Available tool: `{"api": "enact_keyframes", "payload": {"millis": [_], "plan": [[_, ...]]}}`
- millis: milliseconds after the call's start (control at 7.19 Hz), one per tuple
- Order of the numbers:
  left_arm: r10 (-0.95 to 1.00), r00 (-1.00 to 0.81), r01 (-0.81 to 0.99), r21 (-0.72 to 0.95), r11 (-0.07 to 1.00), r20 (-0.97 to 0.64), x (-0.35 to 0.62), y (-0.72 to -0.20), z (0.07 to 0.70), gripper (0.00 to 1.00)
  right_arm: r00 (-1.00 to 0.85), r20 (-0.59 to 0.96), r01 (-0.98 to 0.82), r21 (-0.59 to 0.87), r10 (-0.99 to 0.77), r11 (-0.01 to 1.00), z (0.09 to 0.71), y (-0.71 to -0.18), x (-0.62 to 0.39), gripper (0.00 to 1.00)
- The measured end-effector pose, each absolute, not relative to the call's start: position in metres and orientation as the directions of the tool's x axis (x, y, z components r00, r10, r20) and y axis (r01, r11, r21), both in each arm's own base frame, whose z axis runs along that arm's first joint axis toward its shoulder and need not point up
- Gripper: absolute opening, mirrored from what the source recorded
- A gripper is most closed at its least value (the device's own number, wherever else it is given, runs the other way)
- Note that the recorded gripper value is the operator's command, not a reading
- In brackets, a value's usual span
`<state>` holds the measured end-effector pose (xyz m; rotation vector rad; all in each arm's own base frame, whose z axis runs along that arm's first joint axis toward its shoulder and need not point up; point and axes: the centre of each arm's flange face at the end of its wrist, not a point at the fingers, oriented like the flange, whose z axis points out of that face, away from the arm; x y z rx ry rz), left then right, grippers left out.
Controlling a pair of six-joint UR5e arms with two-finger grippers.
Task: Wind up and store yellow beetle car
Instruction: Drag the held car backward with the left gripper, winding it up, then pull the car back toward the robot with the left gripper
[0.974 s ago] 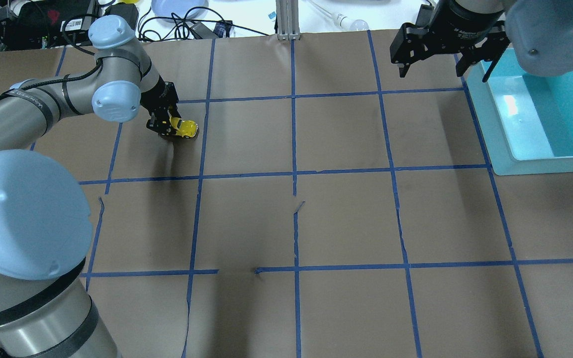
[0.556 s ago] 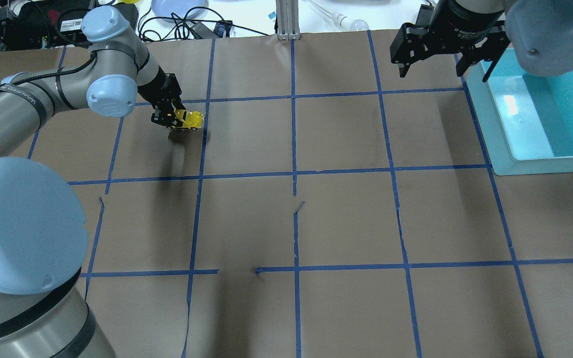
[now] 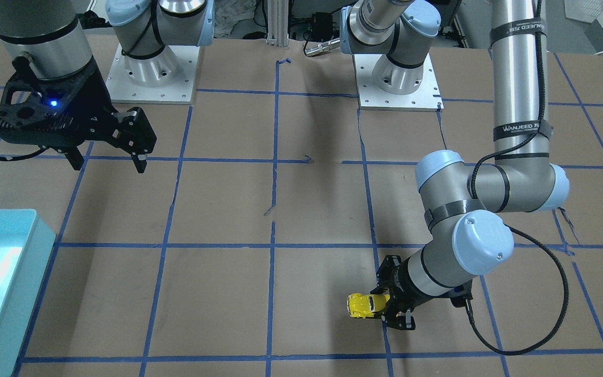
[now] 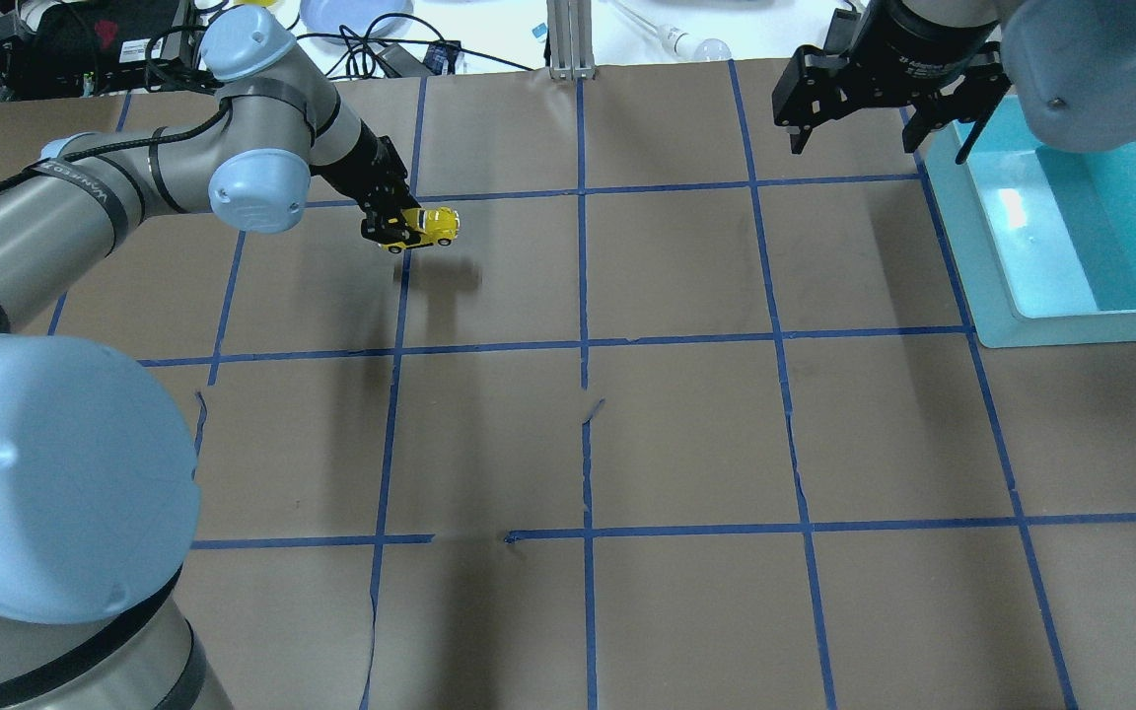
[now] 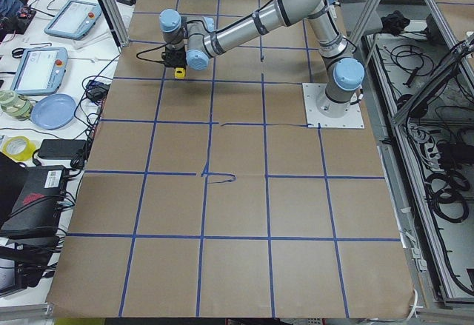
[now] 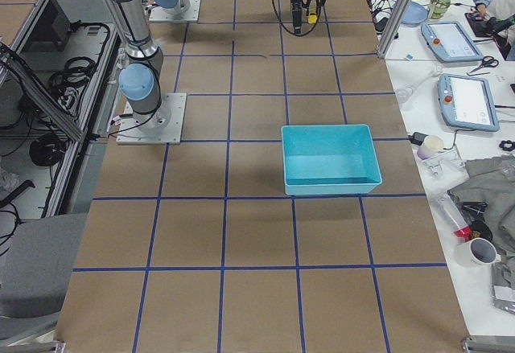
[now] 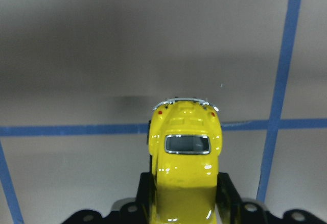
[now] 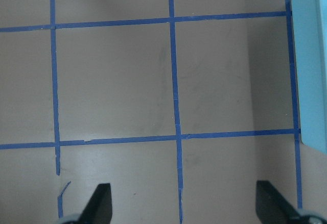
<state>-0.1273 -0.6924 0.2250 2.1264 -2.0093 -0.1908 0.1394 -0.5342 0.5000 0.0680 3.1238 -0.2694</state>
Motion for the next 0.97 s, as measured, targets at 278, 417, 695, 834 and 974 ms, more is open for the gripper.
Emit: {"api": "enact_keyframes", "payload": {"millis": [278, 417, 695, 834, 974], "plan": [[-0.997, 0.069, -0.959, 0.279, -0.055, 0.04, -0.134, -0.693, 0.22, 0.0, -0.999, -0.013, 0.04, -0.168, 0.038, 0.985, 0.499, -0.534, 0.14, 1.0], [-0.998, 0.055, -0.954, 0.296, -0.041, 0.041, -0.135, -0.693, 0.218, 0.0, -0.999, -0.013, 0.036, -0.166, 0.034, 0.986, 0.498, -0.534, 0.14, 1.0], [-0.999, 0.011, -0.941, 0.339, 0.004, 0.043, -0.138, -0.693, 0.211, 0.0, -1.0, -0.011, 0.03, -0.157, 0.029, 0.987, 0.494, -0.534, 0.14, 1.0], [-0.999, -0.012, -0.938, 0.346, 0.026, 0.043, -0.136, -0.693, 0.204, 0.0, -1.0, -0.01, 0.028, -0.156, 0.026, 0.987, 0.493, -0.534, 0.139, 1.0], [-0.998, -0.033, -0.937, 0.346, 0.047, 0.045, -0.13, -0.694, 0.199, 0.0, -1.0, -0.009, 0.031, -0.159, 0.03, 0.987, 0.495, -0.534, 0.137, 1.0]]}}
